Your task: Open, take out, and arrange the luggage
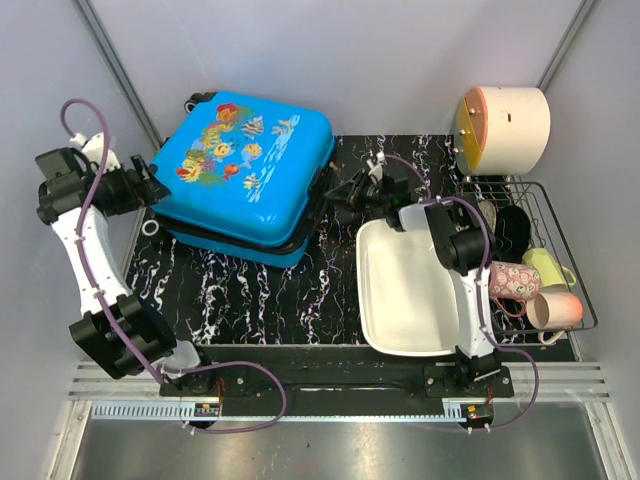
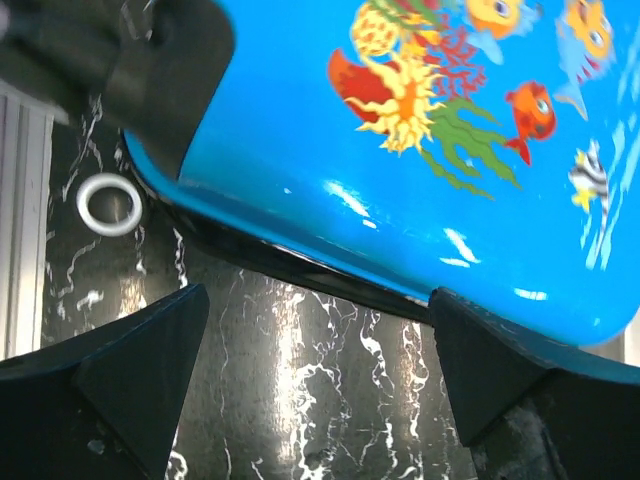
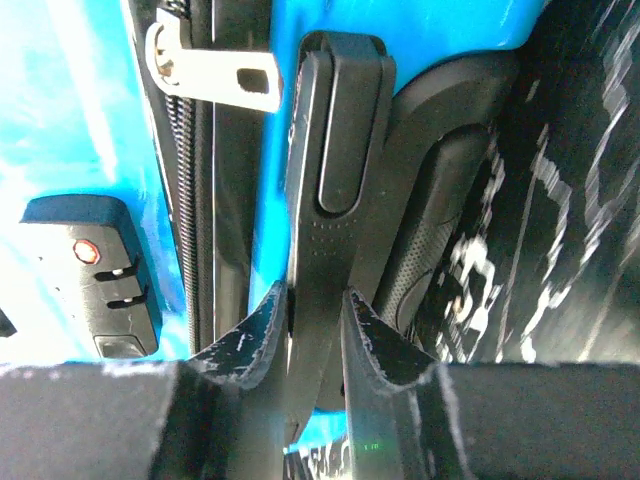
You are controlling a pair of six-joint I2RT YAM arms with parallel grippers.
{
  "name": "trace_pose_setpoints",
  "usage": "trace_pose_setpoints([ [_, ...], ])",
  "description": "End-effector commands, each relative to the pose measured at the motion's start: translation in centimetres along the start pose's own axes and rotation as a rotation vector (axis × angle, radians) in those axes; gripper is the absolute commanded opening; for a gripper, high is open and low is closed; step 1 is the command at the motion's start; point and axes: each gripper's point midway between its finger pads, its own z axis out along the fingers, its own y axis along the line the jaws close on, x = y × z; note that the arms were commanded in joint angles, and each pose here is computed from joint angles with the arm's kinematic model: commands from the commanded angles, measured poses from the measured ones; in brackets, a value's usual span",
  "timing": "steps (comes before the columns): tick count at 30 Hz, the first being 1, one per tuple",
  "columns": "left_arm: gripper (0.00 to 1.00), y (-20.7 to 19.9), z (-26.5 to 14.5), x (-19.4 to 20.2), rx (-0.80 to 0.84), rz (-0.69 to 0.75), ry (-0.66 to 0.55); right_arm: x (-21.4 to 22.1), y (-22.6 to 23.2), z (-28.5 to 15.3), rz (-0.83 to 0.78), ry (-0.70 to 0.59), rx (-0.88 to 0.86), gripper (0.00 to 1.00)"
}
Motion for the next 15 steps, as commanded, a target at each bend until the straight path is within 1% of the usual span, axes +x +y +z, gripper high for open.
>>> trace_pose_setpoints([
  [1,0.97,1.7,-0.1,-0.4,0.002,-0.136,-0.041,8.6,7.7,-1.0,-0.198,0.182,-0.093,0.29],
  [2,0.97,1.9,0.0,0.1,0.002,-0.147,-0.033,9.0,7.4,-1.7,-0.205,0.185,-0.076,0.32],
  [3,0.97,2.2,-0.2,0.1,-0.003,-0.153,-0.044,8.8,8.8,-2.4,-0.291,0.174,-0.092,0.34],
  [4,0.97,2.3,0.0,0.6,-0.003,-0.159,-0.037,8.7,8.1,-3.1,-0.285,0.181,-0.045,0.36],
  [5,0.97,2.4,0.0,0.7,-0.006,-0.160,-0.039,8.2,8.3,-3.7,-0.311,0.171,-0.034,0.43],
  [6,0.97,2.9,-0.1,0.7,-0.021,-0.160,-0.046,7.8,9.3,-4.4,-0.373,0.164,-0.046,0.46],
  [7,0.97,3.1,0.0,1.1,-0.030,-0.166,-0.040,6.7,8.9,-5.4,-0.372,0.157,-0.023,0.49],
  [8,0.97,3.2,0.0,1.3,-0.040,-0.197,-0.039,5.9,9.6,-5.8,-0.395,0.151,-0.029,0.53],
  [9,0.96,3.7,0.0,1.6,-0.059,-0.208,-0.033,5.2,10.1,-6.5,-0.429,0.152,-0.043,0.54],
  [10,0.96,3.8,0.1,2.3,-0.065,-0.225,-0.024,4.4,10.1,-7.0,-0.426,0.150,-0.033,0.55],
  [11,0.96,4.3,0.0,2.6,-0.078,-0.240,-0.026,2.3,10.9,-7.8,-0.450,0.119,-0.044,0.56],
  [13,0.95,4.5,0.0,3.7,-0.087,-0.289,-0.023,0.6,11.1,-8.4,-0.503,0.100,-0.044,0.56],
  [14,0.95,5.0,-0.1,3.8,-0.099,-0.303,-0.038,-1.2,11.9,-8.8,-0.541,0.067,-0.050,0.55],
  [15,0.94,5.3,0.0,4.1,-0.111,-0.320,-0.039,-2.1,11.6,-8.7,-0.565,0.053,-0.043,0.55],
])
